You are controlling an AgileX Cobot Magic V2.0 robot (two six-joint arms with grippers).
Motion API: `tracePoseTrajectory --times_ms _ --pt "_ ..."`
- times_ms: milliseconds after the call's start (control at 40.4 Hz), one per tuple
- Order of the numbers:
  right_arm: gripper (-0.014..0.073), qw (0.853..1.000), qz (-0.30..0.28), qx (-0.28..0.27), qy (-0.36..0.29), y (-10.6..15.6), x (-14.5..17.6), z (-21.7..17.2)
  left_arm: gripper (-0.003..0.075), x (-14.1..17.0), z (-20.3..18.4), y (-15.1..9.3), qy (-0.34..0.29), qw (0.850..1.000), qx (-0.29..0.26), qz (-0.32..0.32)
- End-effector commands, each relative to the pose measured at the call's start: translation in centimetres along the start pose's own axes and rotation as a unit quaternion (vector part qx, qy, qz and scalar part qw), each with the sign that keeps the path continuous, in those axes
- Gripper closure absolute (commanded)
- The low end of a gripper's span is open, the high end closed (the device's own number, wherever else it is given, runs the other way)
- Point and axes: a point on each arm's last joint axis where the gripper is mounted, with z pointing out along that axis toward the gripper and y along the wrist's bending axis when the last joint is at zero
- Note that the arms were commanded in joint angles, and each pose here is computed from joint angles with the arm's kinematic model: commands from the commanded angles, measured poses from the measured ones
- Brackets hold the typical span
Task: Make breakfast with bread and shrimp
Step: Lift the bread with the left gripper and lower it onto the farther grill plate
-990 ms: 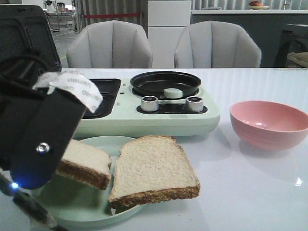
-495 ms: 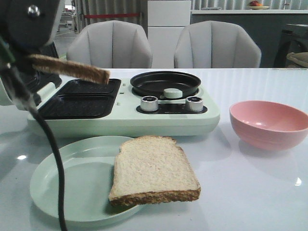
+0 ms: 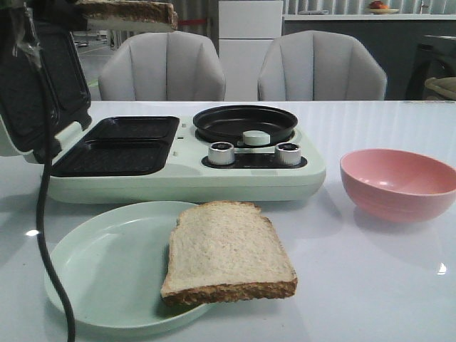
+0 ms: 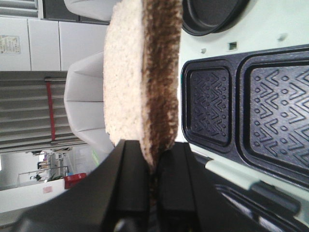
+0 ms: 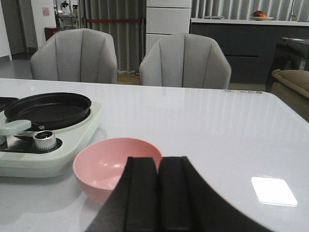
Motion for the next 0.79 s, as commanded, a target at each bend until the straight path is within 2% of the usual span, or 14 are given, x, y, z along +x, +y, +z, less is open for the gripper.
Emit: tracePoseTrajectory --times_ms 0,247,421,767 --pt "0.0629 0.998 -0.008 0.000 -0.062 0.0 -1.1 -0.2 0.0687 0.7 1.1 2.1 -0.023 0.999 -0.026 -0.014" --pt "0.0629 0.998 -0.008 0.000 -0.062 0.0 -1.1 -0.2 0.0687 2.8 7.1 1.7 -0.005 1.000 0.005 -0.017" --pt "0.0629 0.998 -0.008 0.000 -0.062 0.0 -1.1 -0.2 0.0687 3.4 11.2 0.4 0.008 0.999 0.032 -0.016" --pt "0.0629 0.998 -0.008 0.000 -0.062 0.0 -1.1 -0.2 0.0687 4.3 14.9 -2.3 0.028 0.997 0.072 -0.007"
